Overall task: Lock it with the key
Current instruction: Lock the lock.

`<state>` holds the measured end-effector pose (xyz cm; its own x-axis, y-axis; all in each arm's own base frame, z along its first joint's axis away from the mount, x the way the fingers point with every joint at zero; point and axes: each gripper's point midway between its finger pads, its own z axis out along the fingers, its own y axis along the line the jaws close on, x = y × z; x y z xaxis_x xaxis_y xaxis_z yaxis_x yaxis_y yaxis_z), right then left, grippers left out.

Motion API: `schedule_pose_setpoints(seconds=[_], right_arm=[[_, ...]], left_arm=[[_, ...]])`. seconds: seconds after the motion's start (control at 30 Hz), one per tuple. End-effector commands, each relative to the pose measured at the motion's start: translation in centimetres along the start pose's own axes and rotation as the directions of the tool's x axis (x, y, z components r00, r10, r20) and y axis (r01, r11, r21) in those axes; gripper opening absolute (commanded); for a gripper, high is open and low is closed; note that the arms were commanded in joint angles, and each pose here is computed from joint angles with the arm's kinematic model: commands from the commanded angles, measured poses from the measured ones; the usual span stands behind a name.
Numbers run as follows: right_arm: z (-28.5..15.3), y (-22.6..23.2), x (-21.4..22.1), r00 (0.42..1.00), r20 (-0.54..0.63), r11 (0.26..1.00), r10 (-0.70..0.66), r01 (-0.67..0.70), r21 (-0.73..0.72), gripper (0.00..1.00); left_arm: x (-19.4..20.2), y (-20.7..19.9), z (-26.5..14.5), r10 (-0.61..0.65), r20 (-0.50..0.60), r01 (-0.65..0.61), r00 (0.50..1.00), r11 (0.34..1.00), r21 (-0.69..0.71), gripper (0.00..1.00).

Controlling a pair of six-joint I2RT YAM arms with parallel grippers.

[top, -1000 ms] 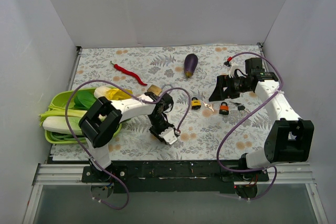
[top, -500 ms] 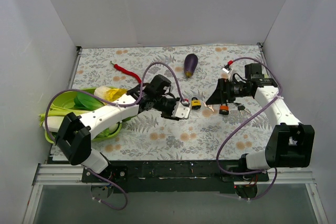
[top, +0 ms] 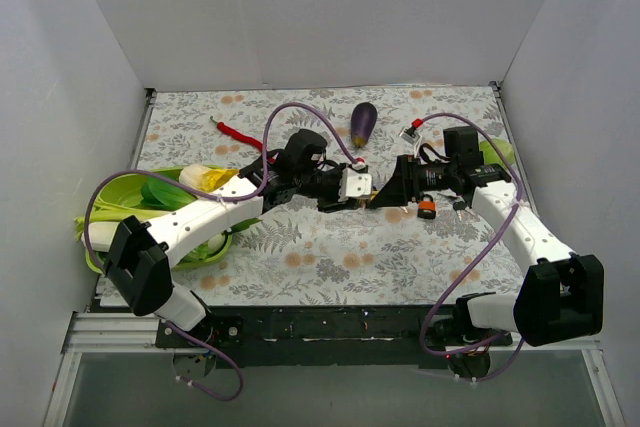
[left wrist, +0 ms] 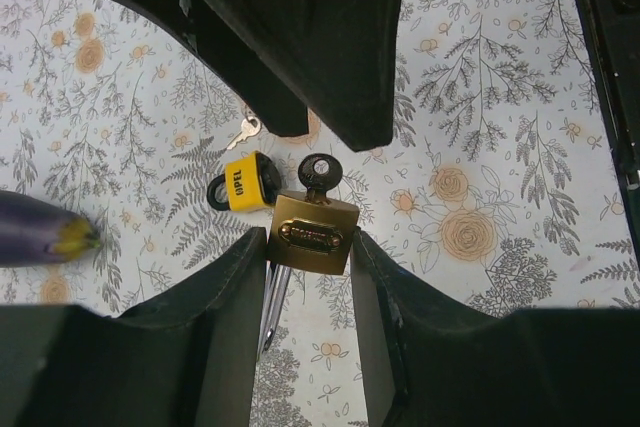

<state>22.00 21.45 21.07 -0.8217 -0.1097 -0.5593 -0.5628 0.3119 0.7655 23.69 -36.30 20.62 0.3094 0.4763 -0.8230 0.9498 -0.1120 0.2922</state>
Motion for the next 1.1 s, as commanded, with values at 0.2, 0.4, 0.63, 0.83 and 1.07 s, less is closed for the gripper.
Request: schedule_pose_setpoints(seconds=[0.2, 0.4, 0.63, 0.83, 1.07], right_arm=[[2.1, -0.2, -2.0, 0.998, 0.056, 0.999, 0.034, -0.034, 0.005, 0.65], [2.7, -0.6, -1.3, 0.997, 0.041, 0.997, 0.073, -0.072, -0.008, 0.63], [3.1, -0.5, -1.2, 0.993, 0.04, 0.994, 0.107, -0.106, -0.025, 0.53], [3.3, -0.3, -0.9, 0.991, 0.034, 0.991, 0.126, -0.124, -0.056, 0.35], [3.4, 0.0, -0.5, 0.986, 0.018, 0.983, 0.164, -0.161, -0.09, 0.33]], left_arm=[[-2.3, 1.5, 0.2, 0.017, 0.034, -0.015, 0.999, 0.998, -0.061, 0.01], [-2.7, 1.7, 0.1, 0.028, 0.039, -0.025, 0.999, 0.997, -0.075, 0.01], [-2.7, 1.9, 0.4, 0.025, 0.03, -0.022, 0.999, 0.996, -0.087, 0.01], [-2.7, 2.0, 0.6, 0.016, 0.026, -0.013, 1.0, 0.995, -0.098, 0.01], [-2.6, 3.0, 0.9, 0.0, 0.005, 0.001, 1.0, 0.99, -0.142, 0.01]])
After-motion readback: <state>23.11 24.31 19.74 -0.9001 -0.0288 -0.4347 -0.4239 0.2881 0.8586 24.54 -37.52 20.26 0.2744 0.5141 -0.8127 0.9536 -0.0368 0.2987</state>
